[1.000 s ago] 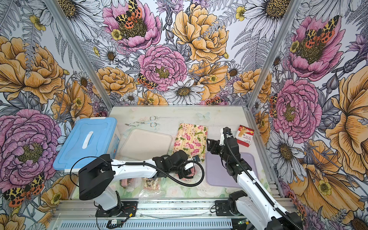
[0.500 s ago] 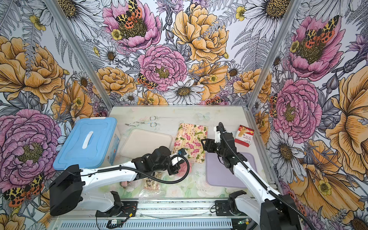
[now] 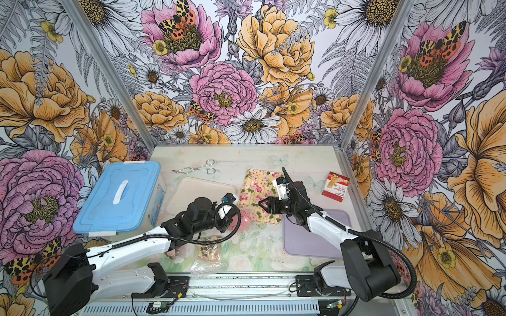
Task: Pour cookies out of the ziploc bag
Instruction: Pick up the ziploc bag from the center of the board.
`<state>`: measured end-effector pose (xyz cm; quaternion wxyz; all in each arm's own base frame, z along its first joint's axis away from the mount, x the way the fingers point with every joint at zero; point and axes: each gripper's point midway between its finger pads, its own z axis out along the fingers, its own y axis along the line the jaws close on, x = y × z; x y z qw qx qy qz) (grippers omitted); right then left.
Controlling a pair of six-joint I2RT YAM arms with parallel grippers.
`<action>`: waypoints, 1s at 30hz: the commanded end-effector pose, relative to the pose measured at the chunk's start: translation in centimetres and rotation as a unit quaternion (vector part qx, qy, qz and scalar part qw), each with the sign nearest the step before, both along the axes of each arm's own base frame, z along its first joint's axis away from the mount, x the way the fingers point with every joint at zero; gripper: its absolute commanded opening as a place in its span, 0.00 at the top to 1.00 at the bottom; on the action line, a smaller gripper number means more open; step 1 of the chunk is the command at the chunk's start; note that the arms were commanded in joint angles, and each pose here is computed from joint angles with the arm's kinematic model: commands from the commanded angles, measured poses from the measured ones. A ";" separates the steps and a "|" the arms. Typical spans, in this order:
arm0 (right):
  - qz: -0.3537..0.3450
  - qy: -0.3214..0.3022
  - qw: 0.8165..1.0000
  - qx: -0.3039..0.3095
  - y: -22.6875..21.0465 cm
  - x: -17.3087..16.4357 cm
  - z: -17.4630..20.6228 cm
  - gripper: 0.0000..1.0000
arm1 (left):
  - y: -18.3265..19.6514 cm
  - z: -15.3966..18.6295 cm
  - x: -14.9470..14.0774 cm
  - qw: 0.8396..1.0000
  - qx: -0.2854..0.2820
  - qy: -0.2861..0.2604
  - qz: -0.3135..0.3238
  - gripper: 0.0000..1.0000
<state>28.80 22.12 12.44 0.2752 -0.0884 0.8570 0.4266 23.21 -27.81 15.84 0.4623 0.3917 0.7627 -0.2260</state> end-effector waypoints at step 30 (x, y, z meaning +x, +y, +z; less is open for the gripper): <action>0.124 -0.074 0.985 0.098 7.0 -1.3 3.6 0.45 | -2.2 1.5 -0.5 0.995 -0.071 0.006 -0.063 1.00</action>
